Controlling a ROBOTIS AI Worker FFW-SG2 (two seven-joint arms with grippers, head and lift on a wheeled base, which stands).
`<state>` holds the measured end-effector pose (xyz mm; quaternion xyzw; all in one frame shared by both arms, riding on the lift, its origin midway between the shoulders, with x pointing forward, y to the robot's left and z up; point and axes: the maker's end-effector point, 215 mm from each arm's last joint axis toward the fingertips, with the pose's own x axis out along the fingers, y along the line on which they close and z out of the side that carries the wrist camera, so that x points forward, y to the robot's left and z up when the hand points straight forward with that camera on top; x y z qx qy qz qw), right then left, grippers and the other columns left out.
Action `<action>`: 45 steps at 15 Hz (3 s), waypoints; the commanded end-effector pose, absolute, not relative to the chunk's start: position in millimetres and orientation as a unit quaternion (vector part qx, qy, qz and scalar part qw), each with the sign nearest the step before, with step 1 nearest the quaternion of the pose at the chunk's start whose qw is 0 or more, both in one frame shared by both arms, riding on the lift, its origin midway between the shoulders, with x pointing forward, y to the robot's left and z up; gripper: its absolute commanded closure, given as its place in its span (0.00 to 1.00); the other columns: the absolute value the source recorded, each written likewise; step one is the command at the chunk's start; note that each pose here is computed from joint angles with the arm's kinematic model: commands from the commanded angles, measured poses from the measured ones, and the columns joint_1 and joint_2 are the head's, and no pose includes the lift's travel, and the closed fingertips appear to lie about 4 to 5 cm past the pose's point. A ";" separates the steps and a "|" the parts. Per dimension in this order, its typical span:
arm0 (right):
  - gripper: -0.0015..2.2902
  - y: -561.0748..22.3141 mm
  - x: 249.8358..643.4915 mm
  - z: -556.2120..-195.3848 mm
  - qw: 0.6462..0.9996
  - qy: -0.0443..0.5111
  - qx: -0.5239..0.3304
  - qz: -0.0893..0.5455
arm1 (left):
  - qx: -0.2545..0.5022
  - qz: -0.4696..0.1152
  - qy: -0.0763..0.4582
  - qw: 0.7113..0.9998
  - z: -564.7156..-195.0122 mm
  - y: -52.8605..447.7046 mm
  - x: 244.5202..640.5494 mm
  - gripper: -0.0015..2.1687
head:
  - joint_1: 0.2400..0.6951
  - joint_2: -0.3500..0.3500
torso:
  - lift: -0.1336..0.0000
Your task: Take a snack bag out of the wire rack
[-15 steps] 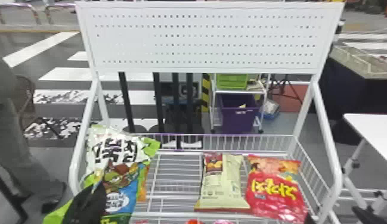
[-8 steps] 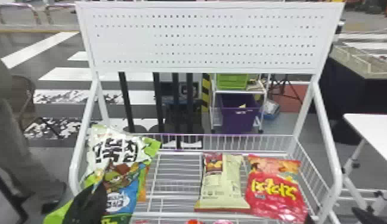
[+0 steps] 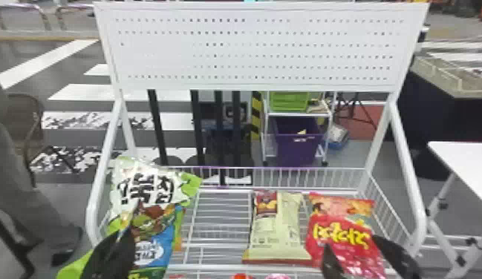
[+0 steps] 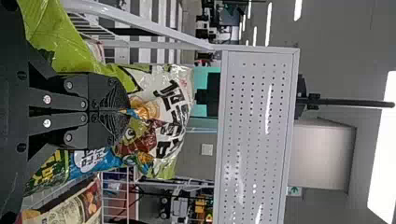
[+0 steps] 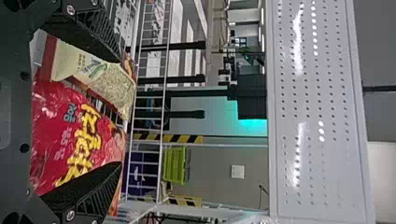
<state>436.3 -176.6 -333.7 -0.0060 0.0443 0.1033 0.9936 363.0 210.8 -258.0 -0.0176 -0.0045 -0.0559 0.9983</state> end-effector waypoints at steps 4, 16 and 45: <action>0.05 -121.6 522.3 -392.1 0.982 0.129 -0.008 0.135 | -0.015 -0.055 -0.003 0.998 -258.6 212.3 361.1 0.96 | 0.57 0.50 | 1.00; 0.98 -87.6 567.1 -439.0 0.962 0.226 0.007 0.151 | -0.014 -0.054 -0.006 0.998 -257.8 215.4 365.4 0.96 | 0.57 0.50 | 1.00; 0.98 -237.7 347.3 -269.0 0.999 0.014 -0.004 0.038 | -0.020 -0.063 -0.005 0.998 -257.3 204.1 364.1 0.96 | 0.57 0.50 | 1.00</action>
